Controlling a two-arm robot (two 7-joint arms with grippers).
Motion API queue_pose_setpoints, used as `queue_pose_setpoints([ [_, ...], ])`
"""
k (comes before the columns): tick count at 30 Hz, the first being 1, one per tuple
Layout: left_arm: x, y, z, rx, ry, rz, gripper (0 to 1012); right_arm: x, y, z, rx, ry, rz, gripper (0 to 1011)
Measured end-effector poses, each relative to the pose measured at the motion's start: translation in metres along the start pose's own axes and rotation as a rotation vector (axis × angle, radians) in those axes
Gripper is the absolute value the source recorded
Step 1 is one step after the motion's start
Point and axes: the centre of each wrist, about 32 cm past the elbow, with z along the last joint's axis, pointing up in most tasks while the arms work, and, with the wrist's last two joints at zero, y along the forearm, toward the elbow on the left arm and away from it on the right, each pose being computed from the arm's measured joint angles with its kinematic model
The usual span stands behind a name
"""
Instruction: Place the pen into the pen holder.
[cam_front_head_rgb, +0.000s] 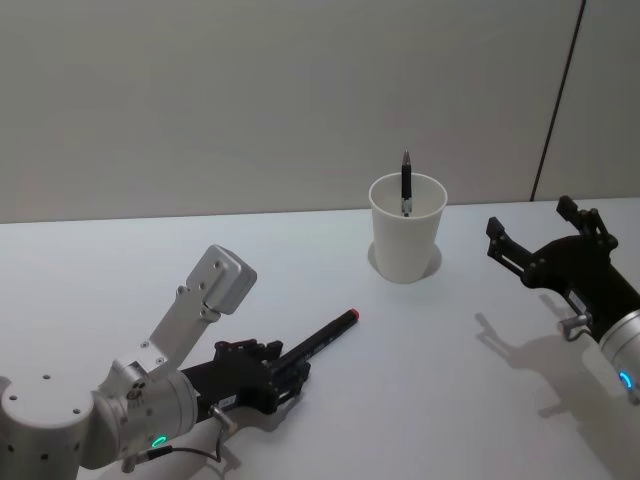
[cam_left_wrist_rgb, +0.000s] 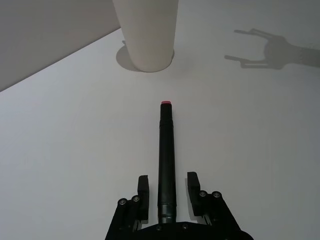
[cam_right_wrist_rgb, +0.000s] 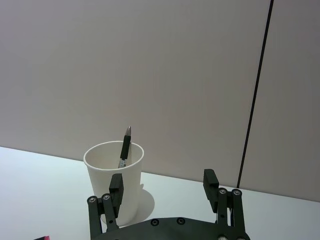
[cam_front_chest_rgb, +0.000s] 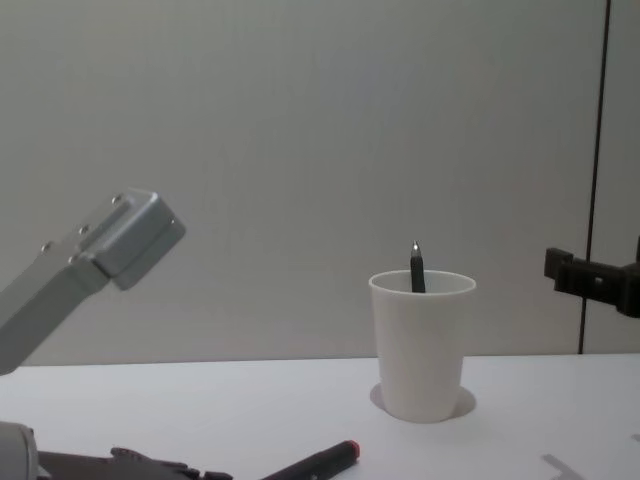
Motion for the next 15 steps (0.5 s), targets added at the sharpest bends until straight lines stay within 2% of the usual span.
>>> queue_pose_setpoints([
  [2, 0.0001, 0.0, 0.0, 0.0, 0.0, 0.0, 475, 0.0, 0.0, 0.0, 0.0, 0.0, 0.0, 1002],
  [5, 0.0001, -0.0001, -0.0001, 0.001, 0.001, -0.001, 330, 0.0, 0.0, 0.0, 0.0, 0.0, 0.0, 1002],
  [8, 0.0002, -0.0001, -0.0001, 0.002, 0.001, -0.001, 276, 0.0, 0.0, 0.0, 0.0, 0.0, 0.0, 1002],
  [9, 0.0002, -0.0001, -0.0001, 0.002, 0.001, -0.001, 209, 0.0, 0.0, 0.0, 0.0, 0.0, 0.0, 1002],
  [15, 0.0002, -0.0002, -0.0003, 0.002, 0.002, -0.001, 186, 0.0, 0.0, 0.0, 0.0, 0.0, 0.0, 1002],
])
